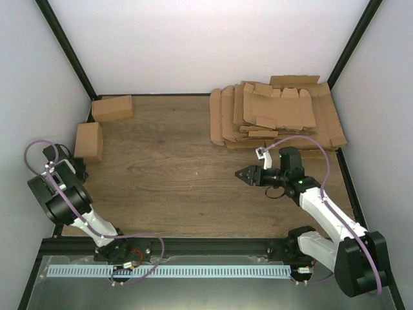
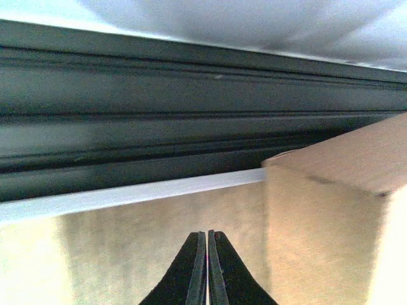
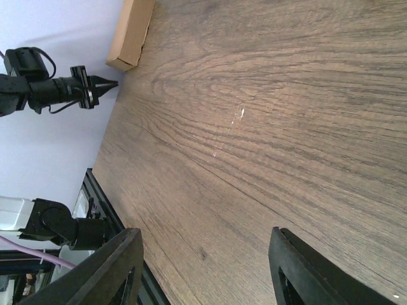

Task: Fold the paper box

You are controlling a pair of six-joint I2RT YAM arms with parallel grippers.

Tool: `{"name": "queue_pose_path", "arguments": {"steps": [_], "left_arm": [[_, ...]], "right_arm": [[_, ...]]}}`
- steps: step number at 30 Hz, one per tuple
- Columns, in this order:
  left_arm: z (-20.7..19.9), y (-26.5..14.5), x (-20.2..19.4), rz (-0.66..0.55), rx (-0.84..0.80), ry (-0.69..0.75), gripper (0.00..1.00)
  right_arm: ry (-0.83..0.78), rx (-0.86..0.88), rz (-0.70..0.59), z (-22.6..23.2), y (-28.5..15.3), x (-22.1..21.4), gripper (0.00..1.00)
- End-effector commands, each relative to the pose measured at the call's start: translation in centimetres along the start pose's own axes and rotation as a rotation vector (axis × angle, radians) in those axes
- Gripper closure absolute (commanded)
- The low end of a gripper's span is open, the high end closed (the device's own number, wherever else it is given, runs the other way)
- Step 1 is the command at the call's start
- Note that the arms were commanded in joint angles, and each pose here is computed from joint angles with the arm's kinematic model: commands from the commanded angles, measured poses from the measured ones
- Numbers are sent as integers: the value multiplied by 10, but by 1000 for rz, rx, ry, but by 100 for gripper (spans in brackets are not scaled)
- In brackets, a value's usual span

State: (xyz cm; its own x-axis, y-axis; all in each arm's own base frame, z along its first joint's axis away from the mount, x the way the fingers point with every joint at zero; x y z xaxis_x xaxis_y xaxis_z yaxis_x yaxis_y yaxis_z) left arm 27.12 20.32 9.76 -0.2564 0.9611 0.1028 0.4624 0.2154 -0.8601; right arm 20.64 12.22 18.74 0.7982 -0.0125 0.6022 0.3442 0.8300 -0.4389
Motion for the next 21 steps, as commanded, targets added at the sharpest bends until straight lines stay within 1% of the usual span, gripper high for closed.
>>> {"name": "queue_pose_path", "arguments": {"steps": [1,5,9,14,21], "left_arm": [[-35,8,9,19,-126,46,96],[-54,27,6,29,-113,78,96],[-65,46,0,65,-96,117,96],[-78,51,6,22,-75,136,96],[-93,59,-5,49,-100,138,96]], "right_arm": [[-32,36,-21,8,-2,16,43],[-28,43,-11,7,0,16,43],[-24,50,-4,7,0,13,44],[-17,51,-3,8,-1,10,43],[-16,39,-1,7,-2,11,43]]}}
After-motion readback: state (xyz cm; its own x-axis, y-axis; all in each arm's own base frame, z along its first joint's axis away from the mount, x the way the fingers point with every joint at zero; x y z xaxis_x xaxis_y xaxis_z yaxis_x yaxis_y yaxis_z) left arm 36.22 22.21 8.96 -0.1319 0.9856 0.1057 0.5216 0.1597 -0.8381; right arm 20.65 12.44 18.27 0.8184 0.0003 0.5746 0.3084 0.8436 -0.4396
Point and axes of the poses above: each gripper's point midway between its finger pads, its own y axis out along the fingers, its own z axis along the line the jaws close on, x = y × z, the point moved 8 cm from there along -y, back along the fingers, and after that the axes turned 8 degrees about -y, right-handed, at the moved point
